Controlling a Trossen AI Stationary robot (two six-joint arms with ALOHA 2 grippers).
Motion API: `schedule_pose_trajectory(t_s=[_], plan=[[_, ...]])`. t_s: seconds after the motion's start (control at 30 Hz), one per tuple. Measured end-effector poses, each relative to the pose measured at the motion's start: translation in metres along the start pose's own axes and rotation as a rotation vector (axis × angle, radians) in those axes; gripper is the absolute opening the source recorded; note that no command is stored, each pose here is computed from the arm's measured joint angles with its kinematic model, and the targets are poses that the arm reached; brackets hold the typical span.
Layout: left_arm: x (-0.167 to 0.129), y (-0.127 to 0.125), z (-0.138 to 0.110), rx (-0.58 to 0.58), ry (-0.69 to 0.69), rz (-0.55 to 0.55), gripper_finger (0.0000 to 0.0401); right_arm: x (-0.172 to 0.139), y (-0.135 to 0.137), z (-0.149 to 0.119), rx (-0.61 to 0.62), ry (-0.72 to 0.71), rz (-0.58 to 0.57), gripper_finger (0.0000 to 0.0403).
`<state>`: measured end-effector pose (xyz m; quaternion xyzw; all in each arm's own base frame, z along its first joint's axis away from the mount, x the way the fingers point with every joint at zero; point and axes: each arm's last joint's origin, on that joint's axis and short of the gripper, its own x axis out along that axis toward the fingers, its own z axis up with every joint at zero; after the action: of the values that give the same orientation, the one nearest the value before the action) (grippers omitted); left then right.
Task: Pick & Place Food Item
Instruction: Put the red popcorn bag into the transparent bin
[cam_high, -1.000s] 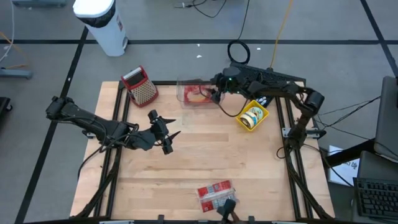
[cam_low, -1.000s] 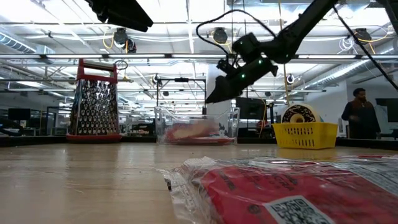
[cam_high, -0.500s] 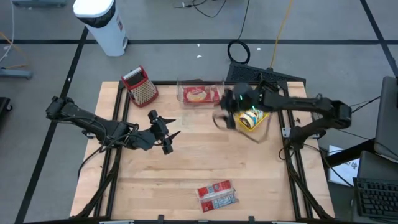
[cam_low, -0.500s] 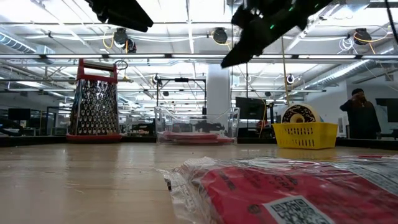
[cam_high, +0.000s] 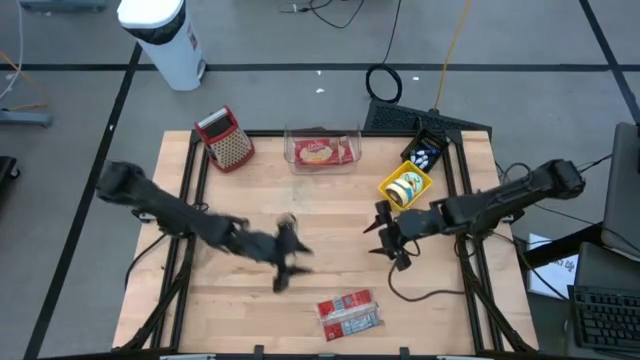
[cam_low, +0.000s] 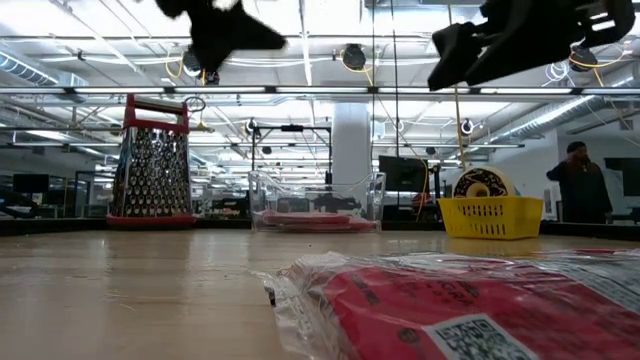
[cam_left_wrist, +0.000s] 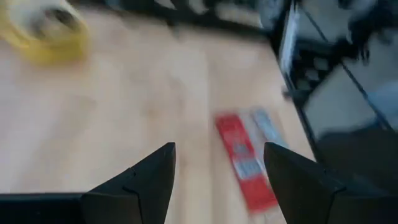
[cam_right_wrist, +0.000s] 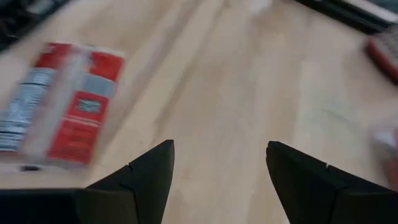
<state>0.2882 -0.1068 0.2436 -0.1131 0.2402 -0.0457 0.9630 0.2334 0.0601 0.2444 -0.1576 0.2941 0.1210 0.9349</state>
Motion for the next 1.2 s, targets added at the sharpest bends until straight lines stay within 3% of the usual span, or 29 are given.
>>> schedule_pose_trajectory(t_s=[0.17,0.27,0.4,0.5,0.87,1.03,1.2], plan=[[0.065,-0.019,-0.042,-0.017,0.142,-0.017,0.0246,-0.011,0.006,0.002,0.023,-0.029,-0.056,0.0242],[0.095,-0.044,-0.050,0.024,0.167,-0.051,0.0246,-0.018,0.006,0.003,0.025,-0.047,-0.053,0.0242],[0.127,-0.083,-0.055,0.190,0.175,-0.115,0.0246,-0.026,0.004,0.006,0.030,-0.079,-0.063,0.0242],[0.138,-0.094,-0.054,0.201,0.223,-0.134,0.0246,-0.031,0.003,0.008,0.031,-0.105,-0.072,0.0242],[0.146,-0.062,-0.070,0.117,0.457,-0.064,0.0246,-0.039,0.000,0.011,0.023,-0.154,-0.090,0.0242],[0.147,-0.070,-0.077,0.156,0.460,-0.101,0.0246,-0.040,0.000,0.011,0.016,-0.154,-0.090,0.0242],[0.153,-0.065,-0.089,0.152,0.470,0.034,0.0244,-0.040,-0.001,0.011,0.015,-0.156,-0.091,0.0242]])
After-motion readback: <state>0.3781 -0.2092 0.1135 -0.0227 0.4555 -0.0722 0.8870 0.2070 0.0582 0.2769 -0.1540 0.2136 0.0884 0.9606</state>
